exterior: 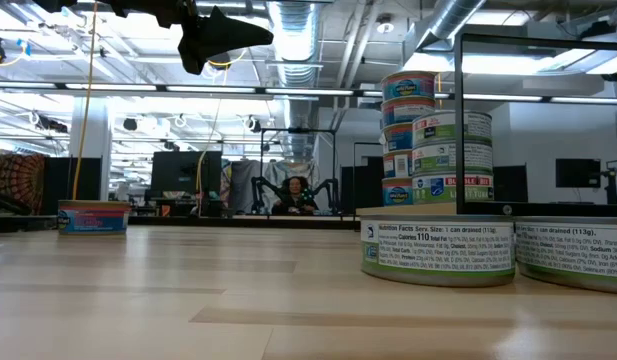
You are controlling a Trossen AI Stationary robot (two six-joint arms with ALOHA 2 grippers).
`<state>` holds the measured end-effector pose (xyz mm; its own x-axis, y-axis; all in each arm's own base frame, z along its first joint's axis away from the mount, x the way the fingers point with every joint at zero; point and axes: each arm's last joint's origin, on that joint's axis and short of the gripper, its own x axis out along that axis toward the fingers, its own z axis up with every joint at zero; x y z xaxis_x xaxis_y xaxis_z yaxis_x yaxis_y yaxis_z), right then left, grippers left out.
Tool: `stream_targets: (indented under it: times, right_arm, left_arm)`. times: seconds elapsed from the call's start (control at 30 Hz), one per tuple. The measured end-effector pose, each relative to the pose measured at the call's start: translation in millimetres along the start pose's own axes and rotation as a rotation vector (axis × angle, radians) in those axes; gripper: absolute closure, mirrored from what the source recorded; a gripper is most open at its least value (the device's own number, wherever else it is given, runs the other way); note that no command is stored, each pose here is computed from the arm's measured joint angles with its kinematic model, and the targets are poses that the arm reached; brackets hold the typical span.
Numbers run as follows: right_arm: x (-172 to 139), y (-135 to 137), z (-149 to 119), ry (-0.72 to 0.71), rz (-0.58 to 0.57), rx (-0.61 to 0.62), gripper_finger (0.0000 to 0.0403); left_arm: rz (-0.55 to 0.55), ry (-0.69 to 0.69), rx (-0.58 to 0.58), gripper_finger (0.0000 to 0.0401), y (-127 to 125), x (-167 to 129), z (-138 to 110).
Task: Stack canned seafood by type on shelf
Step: Stack the green tuna can on top of the other green tuna can on the shelf
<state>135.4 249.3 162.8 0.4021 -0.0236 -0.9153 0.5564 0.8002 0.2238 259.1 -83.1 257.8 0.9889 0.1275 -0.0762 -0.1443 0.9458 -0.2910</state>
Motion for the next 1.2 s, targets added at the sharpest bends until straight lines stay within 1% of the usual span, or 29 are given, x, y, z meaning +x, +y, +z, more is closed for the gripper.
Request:
stream_targets:
  times: [0.37,0.6,0.83,0.93,1.0,1.07,1.2]
  right_arm:
    - [-1,5,1,-0.029,0.052,-0.01,0.013]
    - [0,1,1,-0.033,0.019,-0.009,0.013]
    - [12,-3,-2,0.032,-0.066,0.029,0.0129]
    - [12,-6,-2,0.042,-0.098,0.056,0.0129]
    - [11,-11,-4,0.072,-0.152,0.069,0.0129]
    - [13,-19,-7,0.11,-0.24,0.086,0.013]
    - [6,-30,-9,0.098,-0.355,0.166,0.013]
  left_arm:
    - [0.002,0.005,0.003,0.0121,0,0,0]
    - [0.002,0.005,0.003,0.0121,0,0,0]
    - [0.002,0.006,0.003,0.0121,0,0,0]
    - [0.002,0.007,0.003,0.0121,0,0,-1]
    - [0.002,0.007,0.003,0.0121,0,0,-1]
    - [0.002,0.007,0.003,0.0121,0,0,-1]
    - [0.003,0.01,0.005,0.0121,0,0,-1]
